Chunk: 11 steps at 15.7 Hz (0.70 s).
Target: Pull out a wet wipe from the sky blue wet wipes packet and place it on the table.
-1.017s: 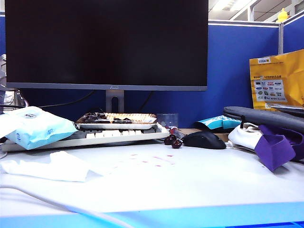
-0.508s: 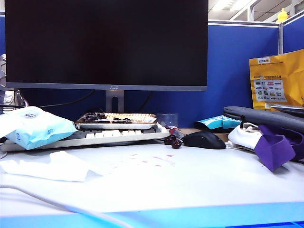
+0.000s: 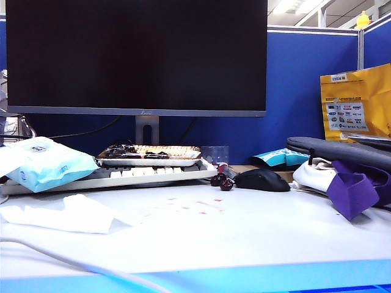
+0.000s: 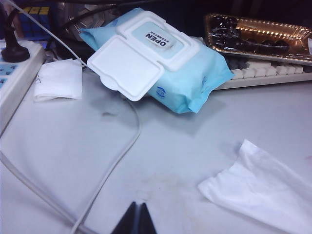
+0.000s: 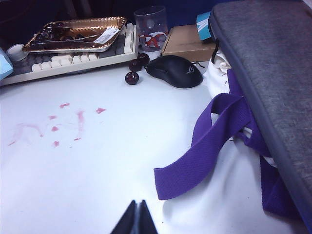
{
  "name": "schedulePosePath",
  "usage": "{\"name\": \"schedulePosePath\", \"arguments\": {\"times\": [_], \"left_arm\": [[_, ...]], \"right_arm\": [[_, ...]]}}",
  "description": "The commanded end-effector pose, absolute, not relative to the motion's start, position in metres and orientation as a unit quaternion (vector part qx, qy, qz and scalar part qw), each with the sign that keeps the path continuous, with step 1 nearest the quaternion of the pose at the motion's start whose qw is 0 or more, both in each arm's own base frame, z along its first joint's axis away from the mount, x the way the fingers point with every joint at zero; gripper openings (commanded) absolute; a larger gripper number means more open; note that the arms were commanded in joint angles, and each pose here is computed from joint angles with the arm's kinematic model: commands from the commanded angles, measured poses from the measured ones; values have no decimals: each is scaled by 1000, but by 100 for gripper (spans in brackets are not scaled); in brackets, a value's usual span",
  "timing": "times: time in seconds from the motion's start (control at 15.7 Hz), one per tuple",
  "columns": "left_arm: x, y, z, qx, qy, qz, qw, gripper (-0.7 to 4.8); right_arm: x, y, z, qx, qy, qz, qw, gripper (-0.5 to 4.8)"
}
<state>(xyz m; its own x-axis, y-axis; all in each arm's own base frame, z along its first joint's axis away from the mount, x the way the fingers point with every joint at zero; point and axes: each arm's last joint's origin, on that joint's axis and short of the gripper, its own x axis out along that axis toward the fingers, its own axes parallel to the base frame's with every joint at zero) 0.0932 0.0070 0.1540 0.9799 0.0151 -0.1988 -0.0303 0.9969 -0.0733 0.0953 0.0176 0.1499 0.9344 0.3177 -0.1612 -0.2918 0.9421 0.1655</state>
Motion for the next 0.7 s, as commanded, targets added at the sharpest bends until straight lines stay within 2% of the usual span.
{"name": "schedulePosePath", "arguments": {"times": [0.06,0.7], "left_arm": [[93,2,151,-35,108,-3,994,-5],[93,0,151,-33,107,-13,994,-5]], "right_arm": [[95,18,149,71,94,156,981,-1],[95,18,149,71,94,156,981,-1]]}}
